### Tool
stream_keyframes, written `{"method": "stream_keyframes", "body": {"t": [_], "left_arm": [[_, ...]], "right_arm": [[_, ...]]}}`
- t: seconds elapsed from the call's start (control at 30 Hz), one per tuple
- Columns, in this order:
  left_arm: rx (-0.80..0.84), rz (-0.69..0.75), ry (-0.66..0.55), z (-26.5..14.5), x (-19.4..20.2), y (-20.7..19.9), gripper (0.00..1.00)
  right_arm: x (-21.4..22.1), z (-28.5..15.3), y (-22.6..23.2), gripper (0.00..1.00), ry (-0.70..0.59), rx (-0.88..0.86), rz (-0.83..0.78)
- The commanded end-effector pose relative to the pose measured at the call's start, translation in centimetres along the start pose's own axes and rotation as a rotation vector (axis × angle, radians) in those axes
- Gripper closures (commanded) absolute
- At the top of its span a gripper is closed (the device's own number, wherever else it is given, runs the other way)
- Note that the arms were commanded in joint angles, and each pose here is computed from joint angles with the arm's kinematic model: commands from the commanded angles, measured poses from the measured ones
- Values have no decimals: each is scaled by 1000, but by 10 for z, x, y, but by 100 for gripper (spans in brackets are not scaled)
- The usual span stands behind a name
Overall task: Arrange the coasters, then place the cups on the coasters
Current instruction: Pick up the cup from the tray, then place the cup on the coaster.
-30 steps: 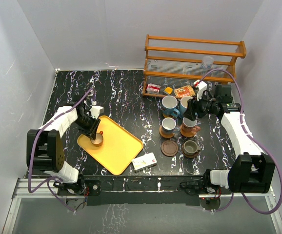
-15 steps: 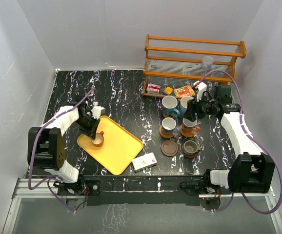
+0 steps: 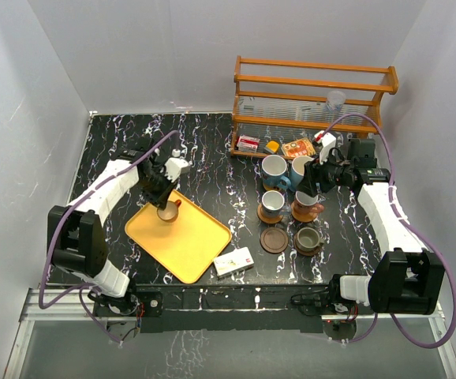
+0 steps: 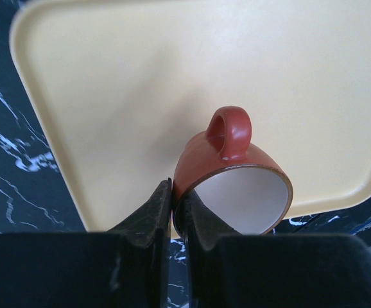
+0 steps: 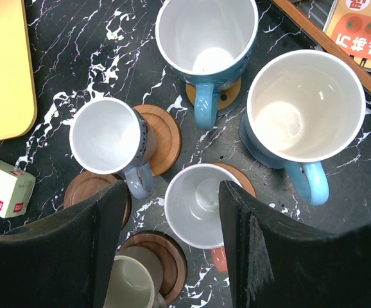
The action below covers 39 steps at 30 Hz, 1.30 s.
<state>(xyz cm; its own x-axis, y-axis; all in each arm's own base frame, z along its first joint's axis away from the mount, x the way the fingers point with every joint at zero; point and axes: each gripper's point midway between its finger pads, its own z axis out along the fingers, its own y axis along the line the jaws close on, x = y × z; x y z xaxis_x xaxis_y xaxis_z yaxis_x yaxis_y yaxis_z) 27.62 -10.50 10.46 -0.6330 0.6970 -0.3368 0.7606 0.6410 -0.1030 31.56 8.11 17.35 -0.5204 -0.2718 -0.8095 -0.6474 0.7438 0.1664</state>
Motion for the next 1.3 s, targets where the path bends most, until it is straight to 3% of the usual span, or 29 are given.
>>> {"method": "stream_keyframes", "body": {"t": [0.0,0.13,0.47,0.87,1.27], "left_arm": [[61,181,-44,-15,-40,-26,100],[139,305,-98,-18,-81,-55,100],[238,630,-95,8,-146,-133,100],[317,996,-48,50,-174,-214,100],[339,1223,-57,79,-192,-249,100]], "right_arm": [[-13,-7,-8,43,-56,52,-21],[-14,-9,-10,42,-69,56,-11],[-16,-22,-34,40,-111,170,42],[-12,-36,-56,39,-135,259,107],[-7,-37,-64,39,-115,294,117]]}}
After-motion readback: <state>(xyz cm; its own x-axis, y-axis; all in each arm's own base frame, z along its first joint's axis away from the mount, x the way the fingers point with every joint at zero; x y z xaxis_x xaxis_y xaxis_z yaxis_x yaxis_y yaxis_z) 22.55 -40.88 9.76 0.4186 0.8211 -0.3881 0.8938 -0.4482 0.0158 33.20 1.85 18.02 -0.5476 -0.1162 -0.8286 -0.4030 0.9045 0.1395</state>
